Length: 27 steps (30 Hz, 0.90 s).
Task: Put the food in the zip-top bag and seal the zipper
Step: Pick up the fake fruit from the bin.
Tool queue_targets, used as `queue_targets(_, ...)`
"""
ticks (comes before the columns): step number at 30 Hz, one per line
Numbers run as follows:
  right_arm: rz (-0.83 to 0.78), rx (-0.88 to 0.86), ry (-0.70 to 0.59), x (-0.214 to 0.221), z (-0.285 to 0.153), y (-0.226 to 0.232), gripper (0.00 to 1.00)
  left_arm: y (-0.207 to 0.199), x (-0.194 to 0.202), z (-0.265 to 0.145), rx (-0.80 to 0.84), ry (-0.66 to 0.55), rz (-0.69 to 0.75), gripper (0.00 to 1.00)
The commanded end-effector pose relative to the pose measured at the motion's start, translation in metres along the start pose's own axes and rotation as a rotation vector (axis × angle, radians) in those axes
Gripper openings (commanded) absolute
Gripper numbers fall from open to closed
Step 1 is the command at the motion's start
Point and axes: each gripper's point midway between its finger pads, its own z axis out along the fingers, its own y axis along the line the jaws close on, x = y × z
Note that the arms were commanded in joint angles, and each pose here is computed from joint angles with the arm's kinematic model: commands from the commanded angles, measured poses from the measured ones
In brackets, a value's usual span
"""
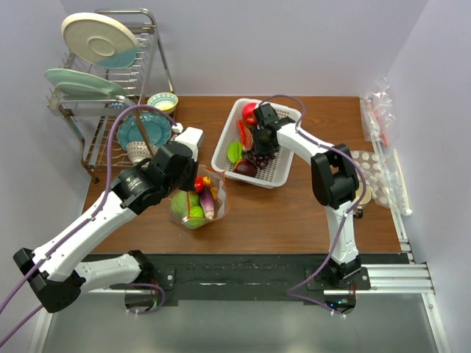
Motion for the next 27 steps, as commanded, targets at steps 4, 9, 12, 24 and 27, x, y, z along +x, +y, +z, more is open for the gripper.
queue_targets(4,0.014,-0.053,-0.168,-0.034,-0.072,-0.003,0.29,-0.012,-0.023,-0.004,0.048,-0.061,-0.015,0.00)
queue_targets(9,-0.011,-0.178,-0.281,-0.053,-0.134,0.009,0.31,-0.016,-0.024,-0.001,0.064,-0.060,-0.014,0.00)
queue_targets(12,-0.015,-0.244,-0.338,-0.057,-0.167,0.013,0.32,-0.019,-0.026,0.002,0.068,-0.059,-0.010,0.00)
queue_targets(24,-0.073,-0.653,-0.451,-0.028,-0.275,0.055,0.34,-0.026,-0.024,0.013,0.090,-0.050,-0.011,0.00)
queue_targets(27,-0.099,-0.797,-0.469,-0.012,-0.310,0.068,0.34,-0.029,-0.026,0.013,0.103,-0.058,-0.010,0.00)
